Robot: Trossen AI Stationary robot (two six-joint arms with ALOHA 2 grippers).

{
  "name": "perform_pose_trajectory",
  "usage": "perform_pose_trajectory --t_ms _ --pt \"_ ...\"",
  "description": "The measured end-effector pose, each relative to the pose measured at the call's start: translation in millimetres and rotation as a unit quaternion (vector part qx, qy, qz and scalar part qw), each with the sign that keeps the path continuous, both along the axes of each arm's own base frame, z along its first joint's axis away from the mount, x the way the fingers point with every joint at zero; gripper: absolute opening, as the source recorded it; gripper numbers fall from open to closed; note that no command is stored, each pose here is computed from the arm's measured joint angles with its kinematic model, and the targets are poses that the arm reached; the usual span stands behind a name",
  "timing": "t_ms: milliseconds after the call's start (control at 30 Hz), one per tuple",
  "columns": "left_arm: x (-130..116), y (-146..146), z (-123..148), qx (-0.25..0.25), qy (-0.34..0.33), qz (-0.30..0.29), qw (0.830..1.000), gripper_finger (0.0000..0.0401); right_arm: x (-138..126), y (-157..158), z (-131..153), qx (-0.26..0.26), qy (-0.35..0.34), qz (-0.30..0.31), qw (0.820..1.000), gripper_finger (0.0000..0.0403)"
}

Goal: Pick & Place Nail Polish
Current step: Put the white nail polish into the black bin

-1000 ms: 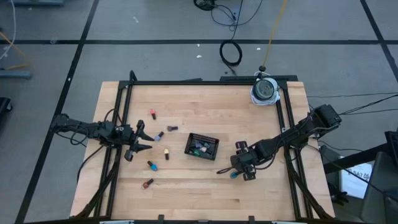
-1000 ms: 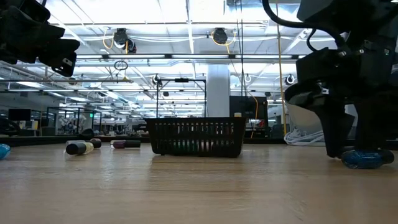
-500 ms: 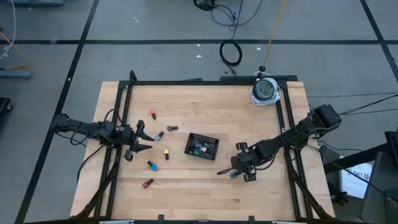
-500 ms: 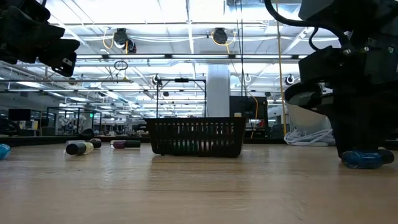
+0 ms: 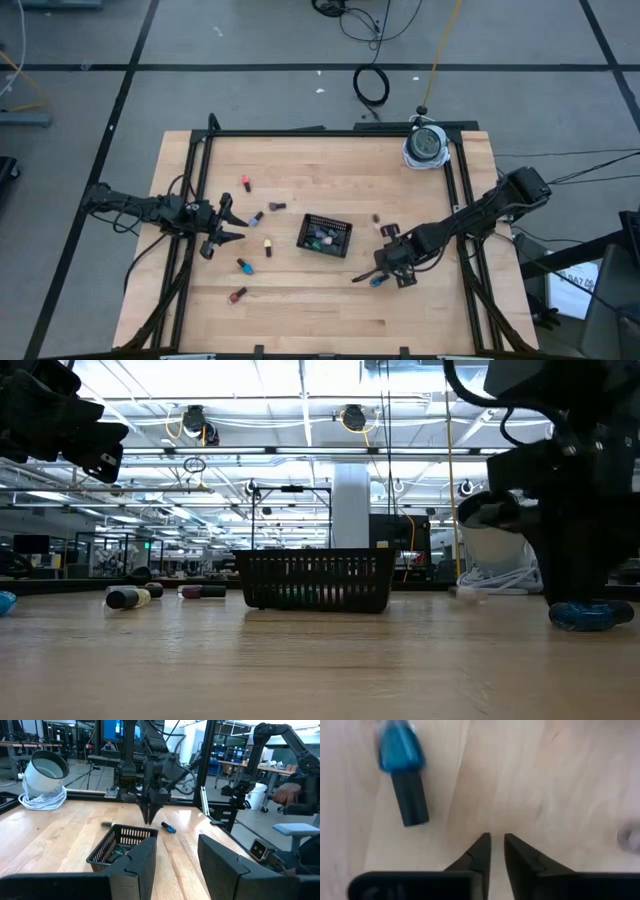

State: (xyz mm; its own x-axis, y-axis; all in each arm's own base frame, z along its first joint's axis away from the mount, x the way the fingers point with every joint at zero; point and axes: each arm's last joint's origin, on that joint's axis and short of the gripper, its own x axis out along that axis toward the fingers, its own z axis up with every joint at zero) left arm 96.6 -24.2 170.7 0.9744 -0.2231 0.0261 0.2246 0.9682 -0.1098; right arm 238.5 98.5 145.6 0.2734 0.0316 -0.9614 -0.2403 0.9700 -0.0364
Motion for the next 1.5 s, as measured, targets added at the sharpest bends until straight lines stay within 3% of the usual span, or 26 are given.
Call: perform_pose_trajectory --t_ms 100,333,600,667,833,933,1100,1500 --pt "0.0 0.0 0.0 0.000 0.000 0.000 1.000 0.0145 3.0 -0.3 12.6 -0.010 -0.028 -0.003 1.000 0.0076" --pt "0.0 0.0 0.0 0.000 0.000 0.000 1.000 0.0145 2.6 -24.5 27.6 -0.107 -0.072 -0.063 0.990 0.0133" --pt "0.0 0.0 0.0 0.000 0.000 0.000 1.000 0.0145 15.1 -85.2 28.1 -0.067 -0.047 -0.081 0.993 0.0167" --pt "0.0 0.0 0.0 0.000 0.000 0.000 1.000 0.0145 16.0 -97.9 27.4 -0.060 -0.041 -0.063 0.995 0.0176" --pt "0.0 0.0 0.0 0.000 0.000 0.000 1.000 0.0145 16.0 -113.1 27.8 -0.098 -0.035 0.062 0.993 0.0195" --pt "0.0 0.0 0.0 0.000 0.000 0.000 1.000 0.0145 18.7 -117.0 28.8 -0.113 -0.048 0.096 0.988 0.0196" --pt "0.0 0.0 0.0 0.000 0.000 0.000 1.000 0.0145 27.2 -119.0 22.9 -0.098 -0.069 0.114 0.986 0.0196" --pt "0.0 0.0 0.0 0.000 0.000 0.000 1.000 0.0145 33.7 -119.6 5.1 -0.105 -0.042 0.155 0.981 0.0196"
